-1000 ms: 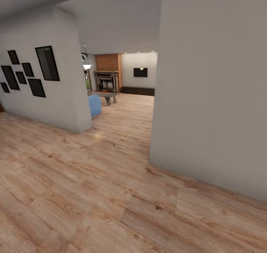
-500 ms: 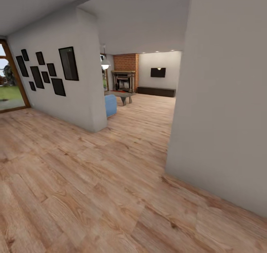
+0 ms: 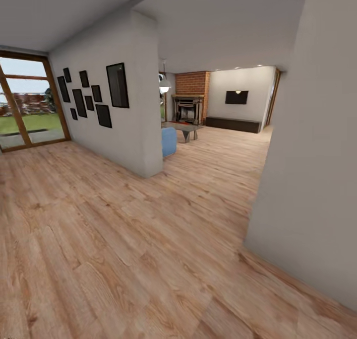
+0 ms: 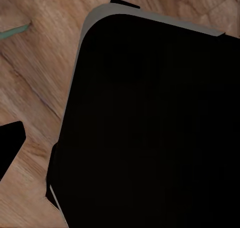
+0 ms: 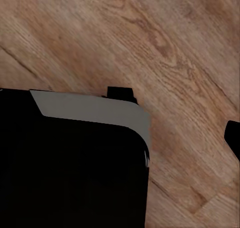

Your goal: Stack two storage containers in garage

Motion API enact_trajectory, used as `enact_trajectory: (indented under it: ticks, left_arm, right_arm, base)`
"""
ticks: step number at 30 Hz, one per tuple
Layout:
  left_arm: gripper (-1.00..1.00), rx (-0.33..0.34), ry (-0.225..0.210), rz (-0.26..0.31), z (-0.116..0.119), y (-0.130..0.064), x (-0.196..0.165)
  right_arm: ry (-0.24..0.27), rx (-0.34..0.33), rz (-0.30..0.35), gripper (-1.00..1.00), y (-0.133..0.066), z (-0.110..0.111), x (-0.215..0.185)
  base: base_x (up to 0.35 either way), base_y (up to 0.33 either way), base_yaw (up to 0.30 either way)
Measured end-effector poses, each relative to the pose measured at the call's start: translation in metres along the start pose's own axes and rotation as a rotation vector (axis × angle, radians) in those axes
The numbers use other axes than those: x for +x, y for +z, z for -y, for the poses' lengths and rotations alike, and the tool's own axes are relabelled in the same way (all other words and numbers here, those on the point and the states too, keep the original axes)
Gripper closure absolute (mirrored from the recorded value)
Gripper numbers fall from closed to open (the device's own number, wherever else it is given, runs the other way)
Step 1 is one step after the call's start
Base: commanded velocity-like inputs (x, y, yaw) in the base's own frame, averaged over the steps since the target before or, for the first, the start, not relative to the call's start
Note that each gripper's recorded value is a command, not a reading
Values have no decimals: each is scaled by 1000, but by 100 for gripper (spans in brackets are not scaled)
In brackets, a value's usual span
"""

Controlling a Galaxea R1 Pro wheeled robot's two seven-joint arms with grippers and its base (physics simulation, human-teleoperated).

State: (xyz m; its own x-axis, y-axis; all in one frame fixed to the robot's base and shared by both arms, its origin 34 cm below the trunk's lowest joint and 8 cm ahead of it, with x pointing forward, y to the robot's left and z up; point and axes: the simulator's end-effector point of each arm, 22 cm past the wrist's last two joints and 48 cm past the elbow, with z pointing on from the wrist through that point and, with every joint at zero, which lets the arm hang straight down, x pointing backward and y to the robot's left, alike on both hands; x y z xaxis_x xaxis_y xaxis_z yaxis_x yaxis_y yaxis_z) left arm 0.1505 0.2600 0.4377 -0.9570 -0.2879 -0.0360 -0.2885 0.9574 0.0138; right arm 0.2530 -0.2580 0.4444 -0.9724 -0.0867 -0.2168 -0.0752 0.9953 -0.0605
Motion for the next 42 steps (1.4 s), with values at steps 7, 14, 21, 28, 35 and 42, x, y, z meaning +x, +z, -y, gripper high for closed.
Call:
enact_trajectory:
  ticks: [7,14,21,28,35,42]
  left_arm:
    - [-100,0,0,0,0,0,0]
    - [-100,0,0,0,0,0,0]
    - [-100,0,0,0,0,0,0]
    - [-100,0,0,0,0,0,0]
    - [-100,0,0,0,0,0,0]
    - [-100,0,0,-3,0,0,1]
  right_arm:
    - [-7,-4,0,-100,0,-1,0]
    - [-15,-2,2,-100,0,0,0]
    - [-20,-1,1,-100,0,1,0]
    - [-21,-1,2,-100,0,1,0]
    - [-20,-1,3,-100,0,1,0]
    - [-17,0,3,-100,0,1,0]
  base:
    - [323,0,35]
    - [323,0,2]
    - [323,0,0]
    - [323,0,0]
    - [323,0,0]
    - [323,0,0]
